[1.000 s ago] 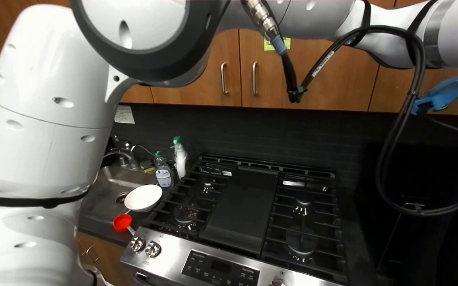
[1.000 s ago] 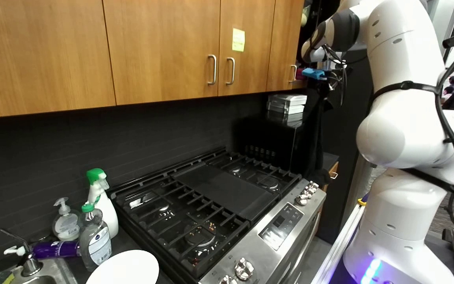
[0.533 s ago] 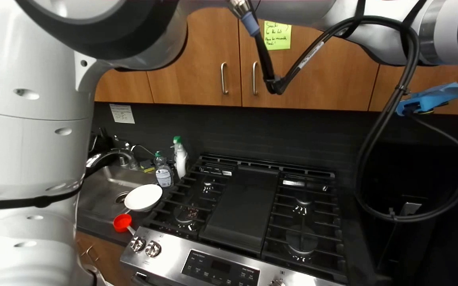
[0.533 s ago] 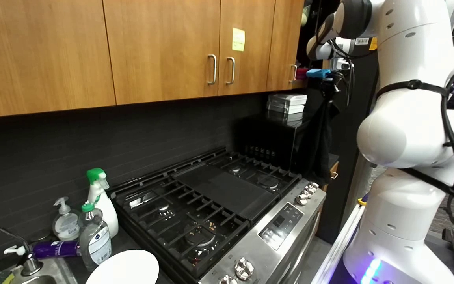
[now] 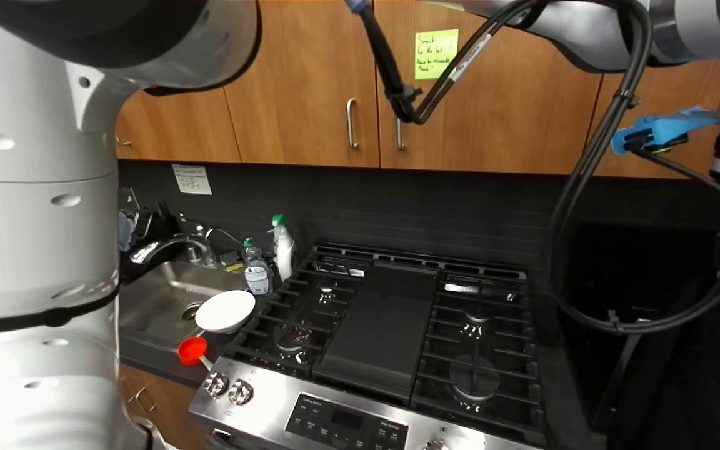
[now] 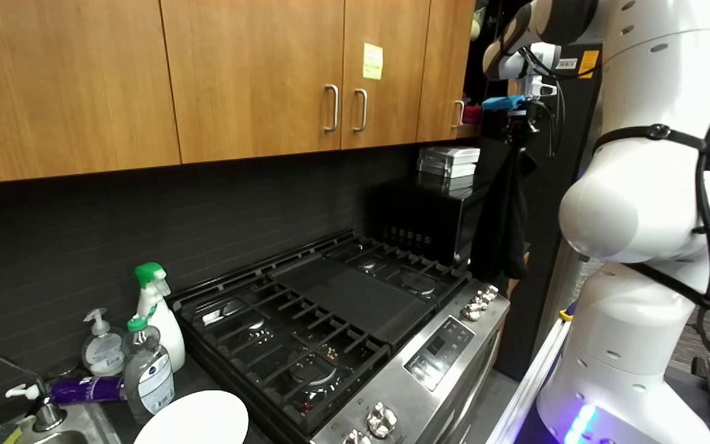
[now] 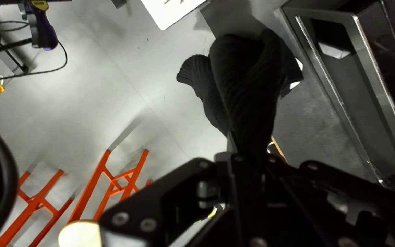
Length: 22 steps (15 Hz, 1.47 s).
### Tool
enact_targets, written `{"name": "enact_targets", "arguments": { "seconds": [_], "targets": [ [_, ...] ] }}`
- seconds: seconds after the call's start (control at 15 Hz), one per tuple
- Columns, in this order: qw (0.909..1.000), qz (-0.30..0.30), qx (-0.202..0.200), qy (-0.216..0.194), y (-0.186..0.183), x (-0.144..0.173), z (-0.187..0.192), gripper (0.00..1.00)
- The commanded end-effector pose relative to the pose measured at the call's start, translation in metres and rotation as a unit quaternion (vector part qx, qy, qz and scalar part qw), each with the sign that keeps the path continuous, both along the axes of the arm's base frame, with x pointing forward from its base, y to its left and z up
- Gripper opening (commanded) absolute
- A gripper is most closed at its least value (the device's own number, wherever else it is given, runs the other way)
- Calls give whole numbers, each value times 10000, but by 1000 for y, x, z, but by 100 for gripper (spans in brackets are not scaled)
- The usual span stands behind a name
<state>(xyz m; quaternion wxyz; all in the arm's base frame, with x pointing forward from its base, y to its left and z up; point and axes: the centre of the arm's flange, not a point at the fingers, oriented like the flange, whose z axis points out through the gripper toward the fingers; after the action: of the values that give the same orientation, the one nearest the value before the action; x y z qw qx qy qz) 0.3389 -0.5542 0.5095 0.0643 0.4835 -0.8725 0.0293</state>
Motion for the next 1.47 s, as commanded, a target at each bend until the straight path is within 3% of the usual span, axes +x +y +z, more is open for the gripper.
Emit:
{"name": "enact_targets", "arguments": {
  "seconds": [0.0,0.4,0.6,0.8,1.0,1.13,1.4],
  "targets": [
    [9975,471,-510,128,30,11,59,1],
    [9851,1149,-1175,497,68,64,125,1],
    [9812,1384,-1319,279,88,89,135,1],
    [9885,1380,-460,410,89,103,86,1],
    [9867,1342,413,824,93,91,46,1],
    [9864,1244,588,897,86,82,23,1],
    [9823,913,1314,975,66,70,-34,1]
  ]
}}
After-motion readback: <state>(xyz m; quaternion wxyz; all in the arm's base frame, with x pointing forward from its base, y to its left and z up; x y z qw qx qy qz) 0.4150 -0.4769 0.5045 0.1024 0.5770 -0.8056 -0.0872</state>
